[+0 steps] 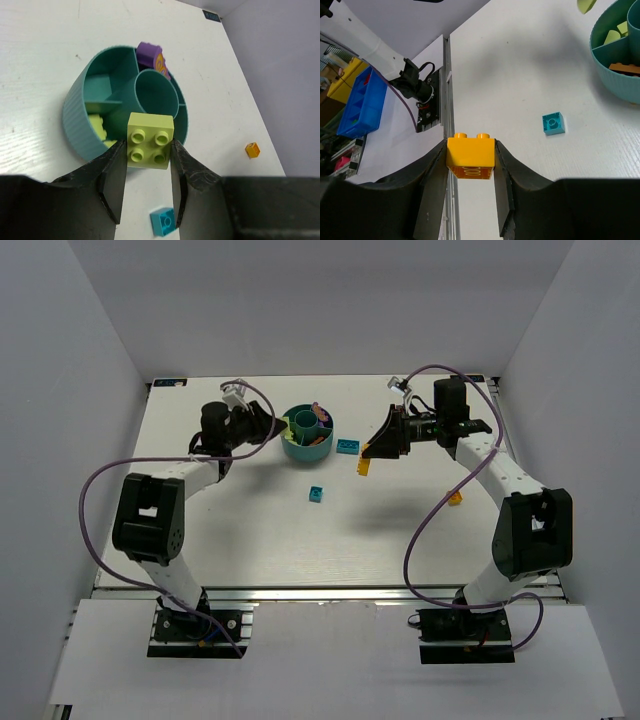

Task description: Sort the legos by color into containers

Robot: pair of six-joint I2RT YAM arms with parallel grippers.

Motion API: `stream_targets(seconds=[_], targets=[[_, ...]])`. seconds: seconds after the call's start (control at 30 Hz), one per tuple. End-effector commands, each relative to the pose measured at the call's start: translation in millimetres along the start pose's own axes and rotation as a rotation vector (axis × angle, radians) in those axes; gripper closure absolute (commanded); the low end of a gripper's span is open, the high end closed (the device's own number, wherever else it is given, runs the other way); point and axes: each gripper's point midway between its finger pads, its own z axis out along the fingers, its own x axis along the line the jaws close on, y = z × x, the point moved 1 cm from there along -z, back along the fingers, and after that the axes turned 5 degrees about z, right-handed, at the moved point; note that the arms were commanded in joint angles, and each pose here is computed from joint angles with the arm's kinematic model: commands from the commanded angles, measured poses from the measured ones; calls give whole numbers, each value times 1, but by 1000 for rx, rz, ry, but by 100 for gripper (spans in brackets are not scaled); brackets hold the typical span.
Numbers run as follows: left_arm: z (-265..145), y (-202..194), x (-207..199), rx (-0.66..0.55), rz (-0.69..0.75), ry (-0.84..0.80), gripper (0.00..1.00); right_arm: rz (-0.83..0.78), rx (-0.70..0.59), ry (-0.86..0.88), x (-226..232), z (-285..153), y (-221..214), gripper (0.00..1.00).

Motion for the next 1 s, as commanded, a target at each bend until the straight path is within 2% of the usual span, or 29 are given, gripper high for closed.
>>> stream_targets(seconds=[0.0,0.27,0.4,0.7,0.8,0.97], targets=[[10,41,-22,-107,90,-67,100,-81,-12,9,15,-3,14,100],[36,27,-19,-59,117,-49,100,-70,-8,11,14,-2,11,100],[41,18,-13,-29,122,-28,95,-68,-11,8,13,-4,12,100],[43,15,-5,-13,123,10,67,-68,-12,10,11,-4,15,100],[42,14,-3,-10,123,25,53,-66,-12,11,10,-4,15,100],[42,16,-3,-11,123,30,42,-58,-9,8,10,-4,15,100]])
